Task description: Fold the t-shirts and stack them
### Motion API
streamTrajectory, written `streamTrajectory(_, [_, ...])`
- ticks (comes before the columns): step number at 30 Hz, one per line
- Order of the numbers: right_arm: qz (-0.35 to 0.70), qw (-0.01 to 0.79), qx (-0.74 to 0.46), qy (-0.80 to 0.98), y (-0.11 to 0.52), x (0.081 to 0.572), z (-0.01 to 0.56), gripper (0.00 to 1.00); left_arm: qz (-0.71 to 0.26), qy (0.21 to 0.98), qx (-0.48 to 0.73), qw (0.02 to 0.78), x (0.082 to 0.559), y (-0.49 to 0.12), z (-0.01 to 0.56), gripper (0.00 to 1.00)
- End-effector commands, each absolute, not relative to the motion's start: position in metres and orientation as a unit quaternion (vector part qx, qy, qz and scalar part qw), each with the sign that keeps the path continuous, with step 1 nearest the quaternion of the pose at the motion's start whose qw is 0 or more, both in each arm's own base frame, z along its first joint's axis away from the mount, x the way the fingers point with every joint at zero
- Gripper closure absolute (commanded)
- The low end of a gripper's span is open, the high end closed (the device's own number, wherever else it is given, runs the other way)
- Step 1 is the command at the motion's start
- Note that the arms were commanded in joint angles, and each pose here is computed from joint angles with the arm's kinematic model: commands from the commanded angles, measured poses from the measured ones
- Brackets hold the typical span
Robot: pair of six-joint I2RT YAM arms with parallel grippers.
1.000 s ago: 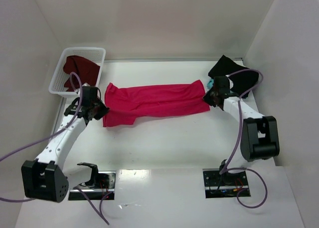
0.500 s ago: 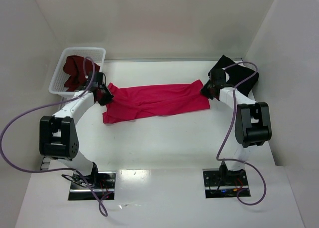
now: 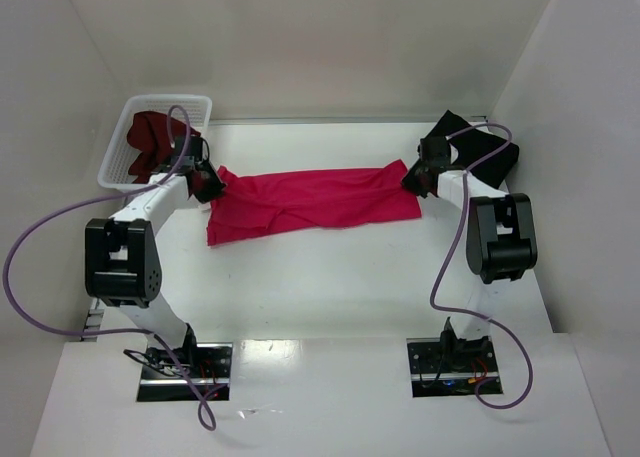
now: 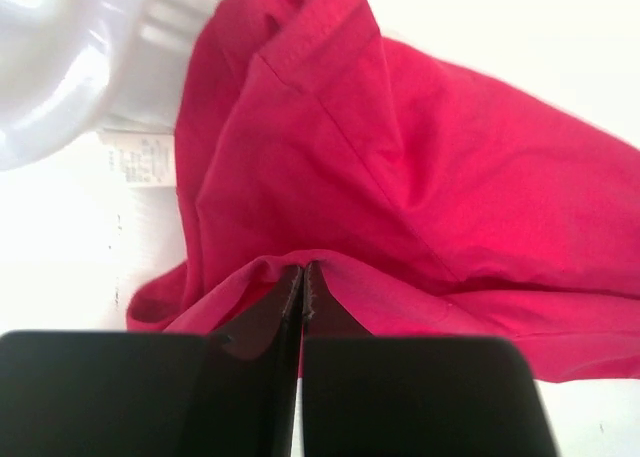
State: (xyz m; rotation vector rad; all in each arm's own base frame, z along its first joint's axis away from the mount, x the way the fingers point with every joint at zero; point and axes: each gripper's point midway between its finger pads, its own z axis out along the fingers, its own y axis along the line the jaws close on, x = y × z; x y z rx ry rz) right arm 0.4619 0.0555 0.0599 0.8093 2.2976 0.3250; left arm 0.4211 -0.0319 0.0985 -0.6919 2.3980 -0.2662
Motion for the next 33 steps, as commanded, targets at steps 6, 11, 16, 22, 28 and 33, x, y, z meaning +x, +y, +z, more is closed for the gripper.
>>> streamTrajectory(6, [0.120, 0.381, 0.315, 0.861, 0.038, 0.487, 0.082, 1.00, -0.128, 0.898, -0.236, 0.349, 0.457, -0.029, 0.117, 1.00])
streamTrajectory(11, [0.114, 0.374, 0.316, 0.865, 0.033, 0.484, 0.074, 1.00, -0.141, 0.906, -0.211, 0.338, 0.465, -0.035, 0.109, 1.00])
streamTrajectory(16, [0.111, 0.368, 0.317, 0.867, 0.033, 0.485, 0.064, 1.00, -0.140, 0.914, -0.198, 0.325, 0.470, -0.037, 0.096, 0.97])
streamTrajectory(22, [0.113, 0.371, 0.306, 0.869, 0.035, 0.492, 0.063, 1.00, -0.122, 0.916, -0.176, 0.340, 0.482, -0.031, 0.103, 0.90])
streamTrajectory(28, [0.112, 0.381, 0.296, 0.869, 0.034, 0.496, 0.068, 0.63, -0.132, 0.917, -0.154, 0.343, 0.490, -0.035, 0.113, 0.69])
streamTrajectory(33, [0.155, 0.439, 0.259, 0.846, 0.051, 0.500, 0.138, 0.25, -0.134, 0.906, -0.144, 0.374, 0.489, -0.035, 0.144, 0.46])
